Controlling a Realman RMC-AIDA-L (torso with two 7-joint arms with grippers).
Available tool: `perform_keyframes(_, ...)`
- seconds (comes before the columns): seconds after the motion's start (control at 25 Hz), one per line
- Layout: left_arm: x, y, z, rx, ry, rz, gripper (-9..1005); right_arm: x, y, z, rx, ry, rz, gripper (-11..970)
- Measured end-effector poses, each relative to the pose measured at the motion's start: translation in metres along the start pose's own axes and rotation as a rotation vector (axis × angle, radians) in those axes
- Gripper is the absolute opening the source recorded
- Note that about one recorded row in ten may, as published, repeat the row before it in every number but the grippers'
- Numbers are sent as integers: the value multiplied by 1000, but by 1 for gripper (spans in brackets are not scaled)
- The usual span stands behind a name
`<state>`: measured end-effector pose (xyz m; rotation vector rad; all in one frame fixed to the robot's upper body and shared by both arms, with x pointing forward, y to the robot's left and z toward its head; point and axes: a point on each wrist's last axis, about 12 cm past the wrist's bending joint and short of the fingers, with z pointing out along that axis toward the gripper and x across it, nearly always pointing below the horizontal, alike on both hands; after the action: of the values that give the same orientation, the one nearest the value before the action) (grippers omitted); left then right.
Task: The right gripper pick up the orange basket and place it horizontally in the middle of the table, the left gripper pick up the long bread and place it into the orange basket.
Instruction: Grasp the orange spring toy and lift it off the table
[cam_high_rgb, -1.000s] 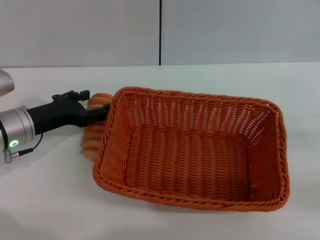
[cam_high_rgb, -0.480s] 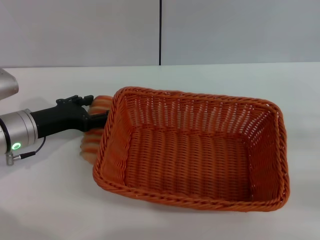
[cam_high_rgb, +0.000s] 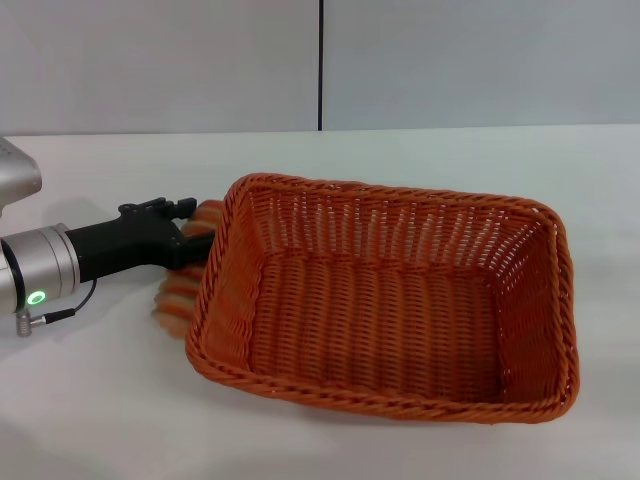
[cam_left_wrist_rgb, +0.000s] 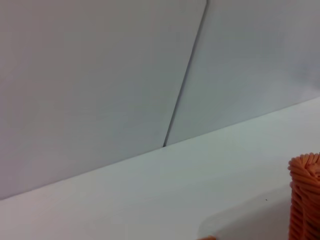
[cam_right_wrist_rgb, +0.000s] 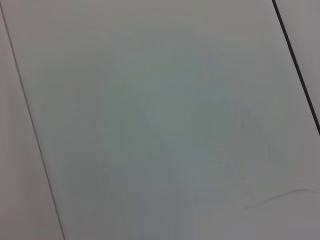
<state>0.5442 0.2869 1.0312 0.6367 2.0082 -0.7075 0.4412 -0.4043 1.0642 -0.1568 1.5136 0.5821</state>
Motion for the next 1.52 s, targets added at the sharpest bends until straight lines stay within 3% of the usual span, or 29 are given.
perform_keyframes(0.76, 1, 1, -3, -11, -10, -17, 475, 0, 0, 0, 2, 3, -1, 477)
perform_keyframes(1.08, 1, 7, -6, -57, -27, -38, 426, 1, 0, 1, 0, 2, 0, 477)
perform_keyframes(1.52, 0, 25, -27, -172, -123, -108, 337, 0, 0, 3, -1, -3, 0, 477)
